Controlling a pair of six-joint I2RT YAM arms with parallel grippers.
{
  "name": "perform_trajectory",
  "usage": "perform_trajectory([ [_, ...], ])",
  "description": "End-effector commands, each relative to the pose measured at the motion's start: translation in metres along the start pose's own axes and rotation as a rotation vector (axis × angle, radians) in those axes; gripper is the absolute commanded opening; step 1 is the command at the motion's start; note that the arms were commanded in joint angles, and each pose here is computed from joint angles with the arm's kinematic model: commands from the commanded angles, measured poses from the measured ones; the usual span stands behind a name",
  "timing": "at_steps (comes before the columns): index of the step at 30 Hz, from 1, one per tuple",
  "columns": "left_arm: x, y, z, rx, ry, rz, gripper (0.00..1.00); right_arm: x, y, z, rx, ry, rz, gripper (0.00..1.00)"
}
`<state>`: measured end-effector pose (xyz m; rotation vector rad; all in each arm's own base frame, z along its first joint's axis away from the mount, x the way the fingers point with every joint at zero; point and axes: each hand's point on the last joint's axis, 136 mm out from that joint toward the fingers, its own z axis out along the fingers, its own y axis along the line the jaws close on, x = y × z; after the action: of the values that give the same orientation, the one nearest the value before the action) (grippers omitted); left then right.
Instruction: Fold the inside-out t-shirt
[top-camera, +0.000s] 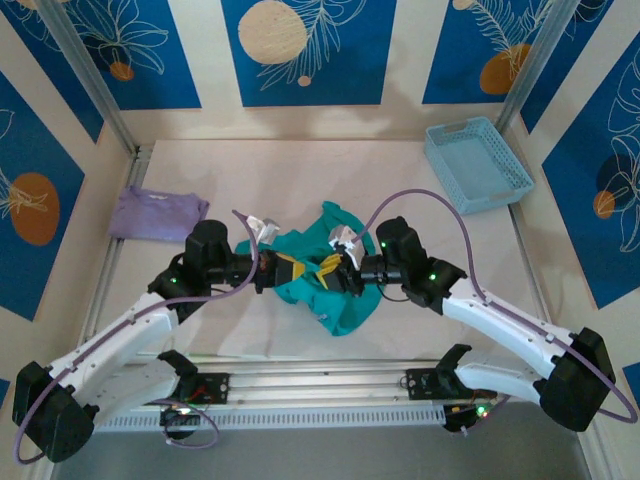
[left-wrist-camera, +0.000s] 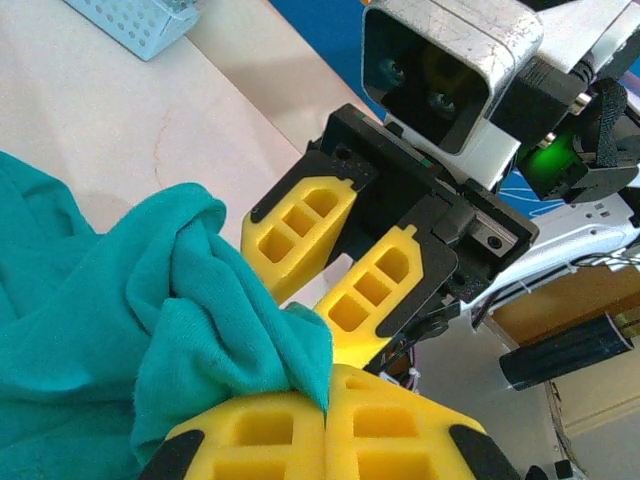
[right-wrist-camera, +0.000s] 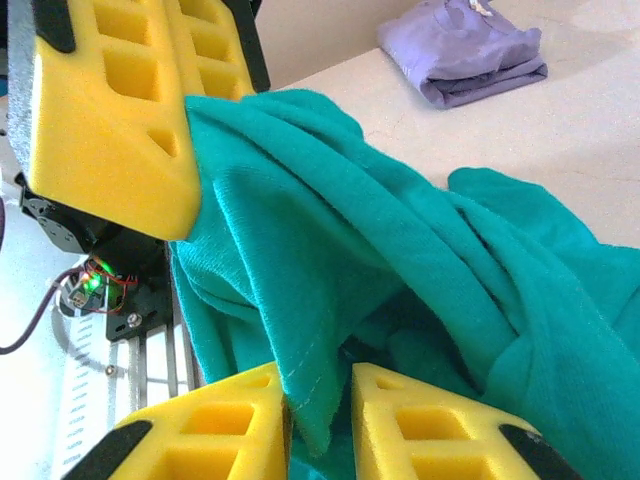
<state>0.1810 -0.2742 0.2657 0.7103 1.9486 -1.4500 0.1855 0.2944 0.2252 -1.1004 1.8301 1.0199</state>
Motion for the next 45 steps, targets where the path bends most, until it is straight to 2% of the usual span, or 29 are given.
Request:
perform_trajectory([
  [1, -0.011, -0.002, -0.002, -0.007, -0.022, 0.036, 0.00, -0.018, 0.010, -0.007, -0.021, -0.043, -0.040, 0.14],
  [3, -0.011, 0.001, -0.002, -0.017, -0.022, 0.037, 0.00, -0.021, 0.015, -0.009, -0.043, -0.047, -0.041, 0.00],
  [5, -0.012, 0.008, -0.003, -0.060, -0.028, 0.039, 0.00, -0.027, 0.022, -0.014, -0.067, -0.050, -0.045, 0.00],
  [7, -0.013, 0.032, -0.008, -0.203, -0.043, 0.034, 0.00, -0.041, 0.030, -0.027, -0.089, -0.055, -0.031, 0.00],
  [9, -0.015, 0.061, -0.018, -0.389, -0.066, 0.030, 0.13, -0.058, 0.043, -0.040, -0.161, -0.063, 0.017, 0.00],
  [11, -0.016, 0.070, -0.025, -0.460, -0.075, 0.048, 0.25, -0.073, 0.053, -0.045, -0.247, -0.060, 0.087, 0.00],
  [13, -0.019, 0.063, -0.028, -0.449, -0.101, 0.075, 0.39, -0.080, 0.054, -0.040, -0.282, -0.030, 0.167, 0.00],
  [18, -0.025, 0.038, -0.043, -0.415, -0.175, 0.159, 0.56, -0.081, 0.038, -0.026, -0.257, -0.018, 0.282, 0.00],
  [22, -0.021, 0.020, -0.046, -0.364, -0.184, 0.223, 0.65, -0.084, 0.036, -0.021, -0.267, -0.014, 0.313, 0.00],
  [26, -0.018, 0.008, -0.032, -0.308, -0.152, 0.270, 0.70, -0.089, 0.036, -0.020, -0.278, -0.021, 0.324, 0.00],
  [30, -0.019, 0.013, -0.011, -0.298, -0.114, 0.305, 0.65, -0.092, 0.038, -0.018, -0.307, -0.036, 0.354, 0.00],
  [32, -0.024, 0.012, -0.001, -0.269, -0.117, 0.301, 0.56, -0.091, 0.038, -0.017, -0.315, -0.036, 0.369, 0.00],
  [34, -0.031, 0.008, 0.006, -0.229, -0.139, 0.295, 0.28, -0.087, 0.035, -0.016, -0.305, -0.025, 0.390, 0.04],
  [35, -0.033, 0.005, 0.008, -0.210, -0.145, 0.294, 0.16, -0.084, 0.032, -0.017, -0.281, -0.016, 0.400, 0.09],
  [36, -0.034, 0.003, 0.008, -0.204, -0.150, 0.296, 0.06, -0.077, 0.024, -0.019, -0.224, -0.004, 0.423, 0.18],
  [37, -0.033, 0.005, 0.006, -0.214, -0.154, 0.295, 0.01, -0.070, 0.011, -0.024, -0.143, -0.003, 0.451, 0.24],
  [41, -0.029, 0.012, -0.001, -0.243, -0.185, 0.292, 0.00, -0.026, -0.037, -0.045, 0.205, -0.005, 0.516, 0.43],
  [45, -0.028, 0.011, 0.000, -0.235, -0.192, 0.286, 0.00, 0.003, -0.039, -0.036, 0.234, 0.020, 0.573, 0.52],
])
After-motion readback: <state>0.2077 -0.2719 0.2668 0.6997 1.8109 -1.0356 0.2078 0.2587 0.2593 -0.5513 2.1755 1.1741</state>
